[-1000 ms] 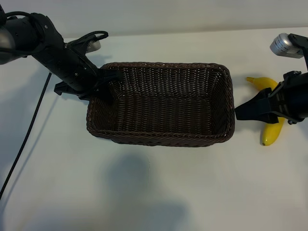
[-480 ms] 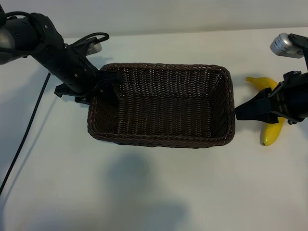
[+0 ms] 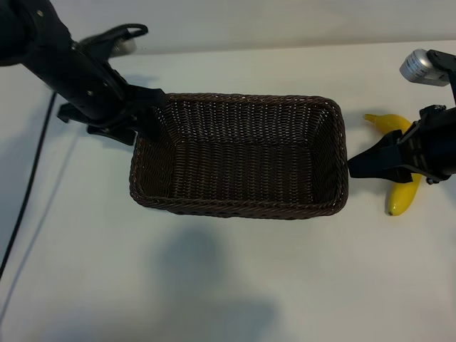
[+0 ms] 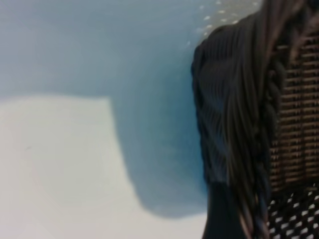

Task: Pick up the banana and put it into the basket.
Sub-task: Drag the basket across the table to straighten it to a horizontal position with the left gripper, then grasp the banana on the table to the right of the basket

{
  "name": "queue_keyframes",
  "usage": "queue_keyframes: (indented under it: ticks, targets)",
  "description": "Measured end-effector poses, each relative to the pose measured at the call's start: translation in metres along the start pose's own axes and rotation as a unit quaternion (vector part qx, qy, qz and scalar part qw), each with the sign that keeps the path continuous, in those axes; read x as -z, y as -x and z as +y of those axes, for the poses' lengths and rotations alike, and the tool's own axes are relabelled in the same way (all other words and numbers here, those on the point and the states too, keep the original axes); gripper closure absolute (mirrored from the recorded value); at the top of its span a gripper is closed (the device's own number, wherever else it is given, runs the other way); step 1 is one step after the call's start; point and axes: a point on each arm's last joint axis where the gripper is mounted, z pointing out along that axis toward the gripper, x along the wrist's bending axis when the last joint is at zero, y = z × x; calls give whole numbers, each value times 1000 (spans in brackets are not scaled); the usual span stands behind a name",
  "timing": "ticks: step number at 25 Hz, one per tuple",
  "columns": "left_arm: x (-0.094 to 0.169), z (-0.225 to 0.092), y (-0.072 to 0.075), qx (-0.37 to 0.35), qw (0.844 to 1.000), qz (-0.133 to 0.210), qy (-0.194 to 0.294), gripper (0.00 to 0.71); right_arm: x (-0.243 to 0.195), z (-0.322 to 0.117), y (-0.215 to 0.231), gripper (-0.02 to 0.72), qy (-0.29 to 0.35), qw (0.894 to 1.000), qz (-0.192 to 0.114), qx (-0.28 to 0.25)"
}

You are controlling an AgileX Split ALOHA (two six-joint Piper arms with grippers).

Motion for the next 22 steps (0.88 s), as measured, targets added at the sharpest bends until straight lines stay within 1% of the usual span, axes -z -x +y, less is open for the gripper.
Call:
queue_keyframes:
  ticks: [2,5,7,9,11,14,16,18,22]
  targets:
    - [11,-2,-2,-2,1000,19,7,220,0,0,0,199,0,1000,0,0]
    - [27,-5,-12,7,999,42,16,220,0,0,0,199,0,1000,0,0]
    - [38,-5,-25,19,998,55,21,220,0,0,0,199,0,1000,0,0]
    - [49,-5,-40,27,996,76,24,220,0,0,0,199,0,1000,0,0]
    - [59,-5,-56,38,994,100,28,220,0,0,0,199,0,1000,0,0]
    - [72,-5,-78,52,987,147,33,220,0,0,0,199,0,1000,0,0]
    - [77,-8,-89,57,984,169,27,220,0,0,0,200,0,1000,0,0]
    - [79,-10,-93,61,982,179,18,220,0,0,0,200,0,1000,0,0]
    - [80,-13,-93,68,981,183,2,220,0,0,0,200,0,1000,0,0]
